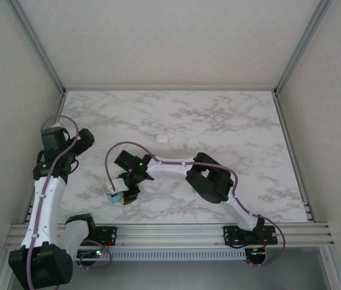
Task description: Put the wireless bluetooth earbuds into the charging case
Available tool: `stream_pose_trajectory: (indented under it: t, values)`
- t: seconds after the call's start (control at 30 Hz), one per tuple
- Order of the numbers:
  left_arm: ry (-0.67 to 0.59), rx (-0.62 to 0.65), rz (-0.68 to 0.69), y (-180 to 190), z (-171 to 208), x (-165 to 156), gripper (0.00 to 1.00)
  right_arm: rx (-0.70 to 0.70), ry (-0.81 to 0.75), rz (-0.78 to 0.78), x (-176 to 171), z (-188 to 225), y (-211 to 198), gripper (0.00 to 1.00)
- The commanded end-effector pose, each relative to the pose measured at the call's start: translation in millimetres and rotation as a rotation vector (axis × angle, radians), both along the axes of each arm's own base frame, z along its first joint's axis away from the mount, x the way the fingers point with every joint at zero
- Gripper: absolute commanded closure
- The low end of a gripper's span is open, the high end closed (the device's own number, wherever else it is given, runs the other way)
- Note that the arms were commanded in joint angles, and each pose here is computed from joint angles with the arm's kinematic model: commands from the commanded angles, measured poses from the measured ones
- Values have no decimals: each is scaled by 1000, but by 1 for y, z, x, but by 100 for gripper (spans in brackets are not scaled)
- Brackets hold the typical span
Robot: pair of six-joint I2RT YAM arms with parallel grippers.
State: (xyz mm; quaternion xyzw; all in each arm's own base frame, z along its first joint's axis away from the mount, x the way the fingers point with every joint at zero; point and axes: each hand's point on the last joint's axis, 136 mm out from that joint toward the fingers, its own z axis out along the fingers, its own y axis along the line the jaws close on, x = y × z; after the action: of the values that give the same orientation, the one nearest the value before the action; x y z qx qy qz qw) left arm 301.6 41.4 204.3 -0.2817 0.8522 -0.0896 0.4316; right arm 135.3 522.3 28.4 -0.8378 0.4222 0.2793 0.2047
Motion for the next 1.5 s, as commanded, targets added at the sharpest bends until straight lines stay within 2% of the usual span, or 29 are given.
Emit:
stream_pose_trajectory:
  t: [0.0,0.3,0.43,0.57,0.67,0.73,0.83,0.93,1.1,1.23,1.37,1.47]
  values:
    - [17,-28,-1,-2,-6,-3,0,-15,8,12,-5,-6,4,47]
    - [7,-44,-30,-7,-6,-2,0,6,-8,-91,-2,10,-3,61]
    - [-13,-71,-73,-16,-2,1,1,48,-3,-165,0,39,-17,65]
    - [-82,-159,-181,-39,11,10,5,122,32,-324,16,84,-50,66]
    - [-148,-264,-321,-69,28,19,11,183,98,-467,39,112,-87,66]
    - [-203,-300,-465,-99,44,22,16,234,160,-575,56,136,-118,66]
    - [-286,-212,-698,-147,68,12,18,297,271,-716,76,167,-158,66]
    - [-409,-104,-984,-198,90,-14,18,333,370,-765,81,201,-193,65]
    - [-590,-32,-1351,-246,110,-58,18,352,437,-720,67,244,-220,66]
    - [-626,8,-1635,-269,106,-100,18,399,391,-634,55,267,-225,66]
    - [-608,-3,-1800,-281,108,-121,22,452,367,-592,53,284,-223,65]
    - [-606,-9,-1816,-290,113,-117,25,476,350,-579,56,289,-220,65]
